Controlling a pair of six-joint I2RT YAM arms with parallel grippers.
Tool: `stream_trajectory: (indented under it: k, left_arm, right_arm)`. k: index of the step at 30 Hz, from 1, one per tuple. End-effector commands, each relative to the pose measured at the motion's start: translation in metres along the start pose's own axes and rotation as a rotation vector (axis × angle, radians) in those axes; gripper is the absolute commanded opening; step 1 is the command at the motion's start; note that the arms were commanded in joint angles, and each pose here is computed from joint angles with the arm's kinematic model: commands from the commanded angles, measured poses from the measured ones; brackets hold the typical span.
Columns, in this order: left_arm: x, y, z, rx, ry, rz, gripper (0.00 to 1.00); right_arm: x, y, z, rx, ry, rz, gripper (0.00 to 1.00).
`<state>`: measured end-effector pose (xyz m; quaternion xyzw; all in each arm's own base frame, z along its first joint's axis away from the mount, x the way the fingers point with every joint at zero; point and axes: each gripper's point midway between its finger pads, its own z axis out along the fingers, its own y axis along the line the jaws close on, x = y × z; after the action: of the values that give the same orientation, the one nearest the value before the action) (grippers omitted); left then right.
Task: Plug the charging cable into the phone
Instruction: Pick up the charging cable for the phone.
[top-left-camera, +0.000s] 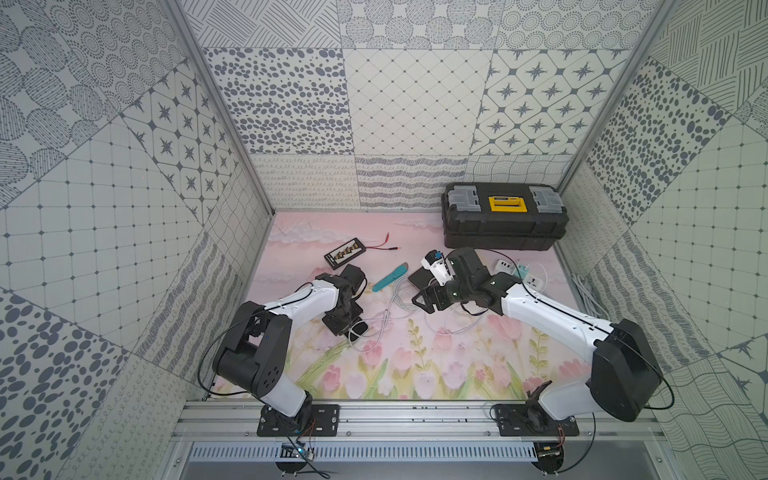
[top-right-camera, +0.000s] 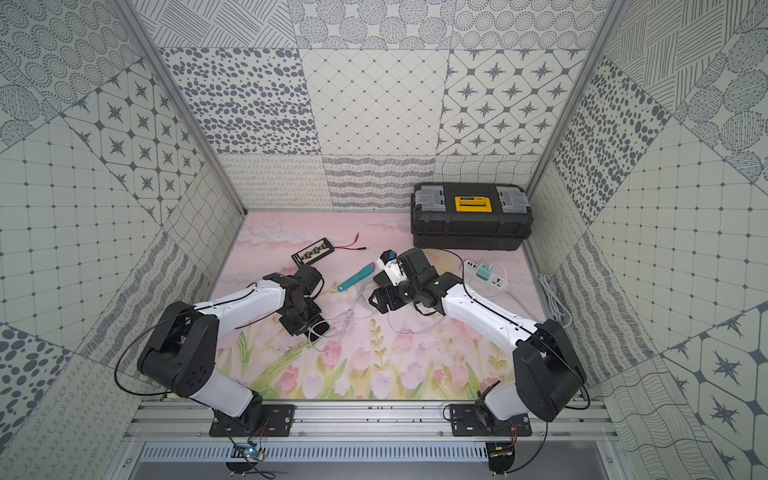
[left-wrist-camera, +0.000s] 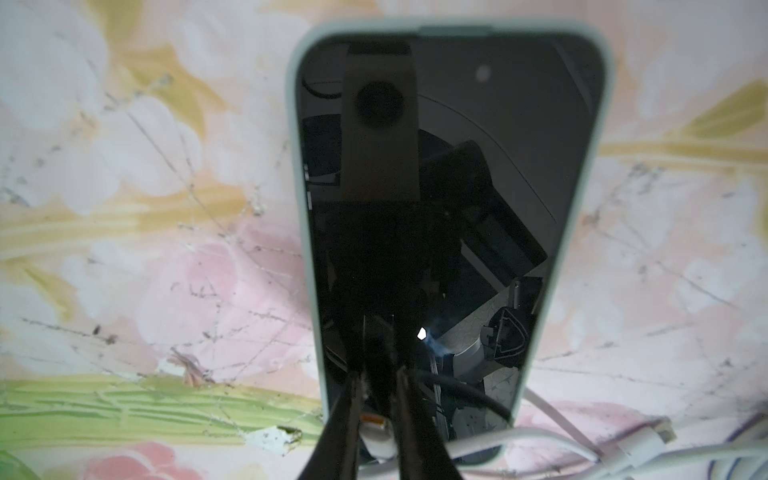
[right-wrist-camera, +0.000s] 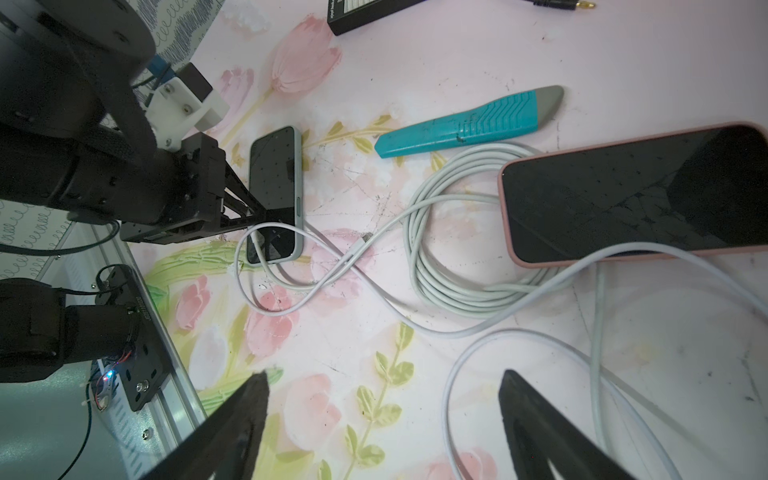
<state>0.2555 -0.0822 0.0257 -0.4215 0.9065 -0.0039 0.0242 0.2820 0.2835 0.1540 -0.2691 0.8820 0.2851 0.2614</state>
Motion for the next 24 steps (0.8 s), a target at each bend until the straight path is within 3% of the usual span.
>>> stream_trajectory:
  k: [1, 8, 12, 18, 24]
  left_arm:
    - [-0.004, 0.005, -0.002, -0.025, -0.035, -0.001, 0.14]
    - [-0.006, 0.004, -0.011, 0.001, -0.051, 0.016, 0.01]
    - [-0.012, -0.007, -0.037, 0.095, -0.101, 0.05, 0.0]
    - [-0.031, -0.032, -0.119, 0.348, -0.297, 0.178, 0.0]
    - [-0.024, -0.06, -0.23, 0.649, -0.455, 0.37, 0.0]
  right_arm:
    - [-0.001, 0.002, 0.0, -0.017, -0.011, -0.002, 0.89]
    - [-0.002, 0.003, -0.001, -0.022, -0.014, -0.005, 0.9]
    - [-0.003, 0.006, -0.002, -0.036, -0.017, -0.007, 0.9]
    - [-0.018, 0.023, -0.014, -0.099, -0.068, -0.038, 0.89]
    - [-0.044, 0.054, -0.047, -0.214, -0.215, -0.115, 0.89]
